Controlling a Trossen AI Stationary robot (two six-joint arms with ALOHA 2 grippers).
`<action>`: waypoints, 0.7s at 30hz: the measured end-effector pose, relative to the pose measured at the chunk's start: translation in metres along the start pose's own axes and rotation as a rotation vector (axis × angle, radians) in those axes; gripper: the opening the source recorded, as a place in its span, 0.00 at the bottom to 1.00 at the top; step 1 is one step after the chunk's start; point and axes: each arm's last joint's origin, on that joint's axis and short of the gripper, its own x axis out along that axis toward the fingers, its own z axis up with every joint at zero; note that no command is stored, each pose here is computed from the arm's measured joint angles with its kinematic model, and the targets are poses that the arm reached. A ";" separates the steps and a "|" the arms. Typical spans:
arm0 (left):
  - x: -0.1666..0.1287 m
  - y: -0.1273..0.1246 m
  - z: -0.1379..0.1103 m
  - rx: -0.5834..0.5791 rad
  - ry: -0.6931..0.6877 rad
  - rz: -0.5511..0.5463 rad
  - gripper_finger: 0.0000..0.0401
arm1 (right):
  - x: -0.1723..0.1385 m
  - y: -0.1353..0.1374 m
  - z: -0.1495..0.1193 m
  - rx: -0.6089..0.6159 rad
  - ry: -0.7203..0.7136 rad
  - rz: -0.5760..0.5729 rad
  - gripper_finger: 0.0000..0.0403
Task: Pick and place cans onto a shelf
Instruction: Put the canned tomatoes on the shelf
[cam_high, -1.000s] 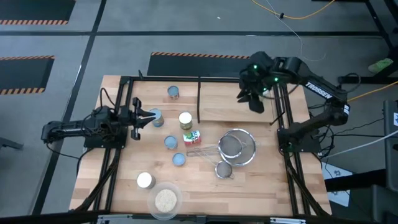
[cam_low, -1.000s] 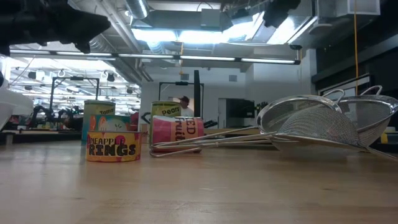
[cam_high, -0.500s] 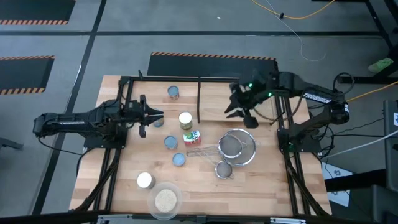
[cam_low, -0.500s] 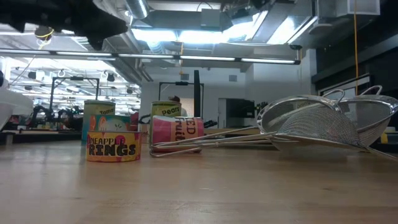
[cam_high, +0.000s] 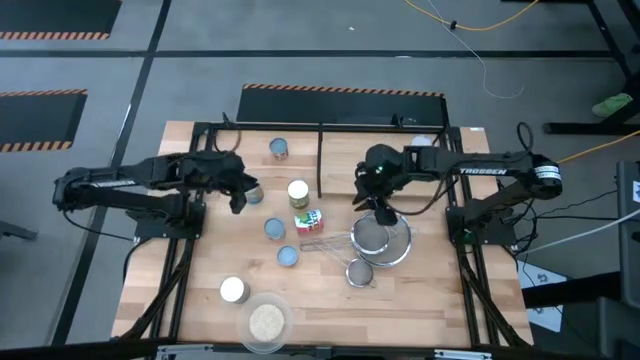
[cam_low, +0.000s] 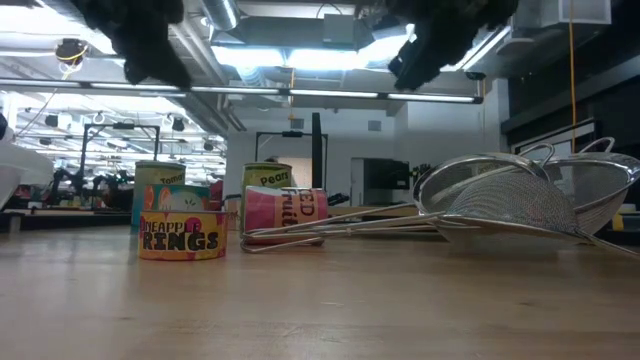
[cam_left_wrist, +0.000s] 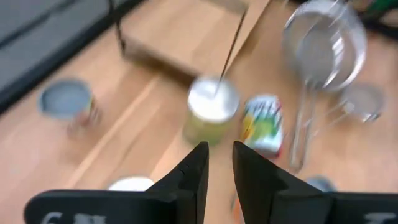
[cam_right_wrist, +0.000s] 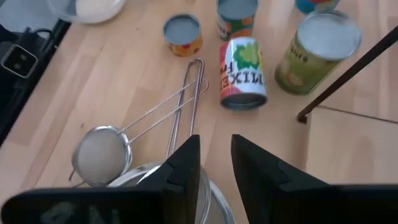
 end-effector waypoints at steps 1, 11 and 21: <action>0.002 0.000 0.000 -0.005 0.039 0.016 0.17 | 0.003 0.000 -0.002 -0.002 -0.006 -0.001 0.24; 0.037 -0.002 -0.011 0.093 0.340 0.108 0.17 | 0.015 -0.001 -0.017 0.004 0.011 0.004 0.24; 0.055 -0.003 -0.016 0.179 0.435 0.122 0.17 | 0.015 -0.001 -0.016 0.000 -0.001 0.002 0.24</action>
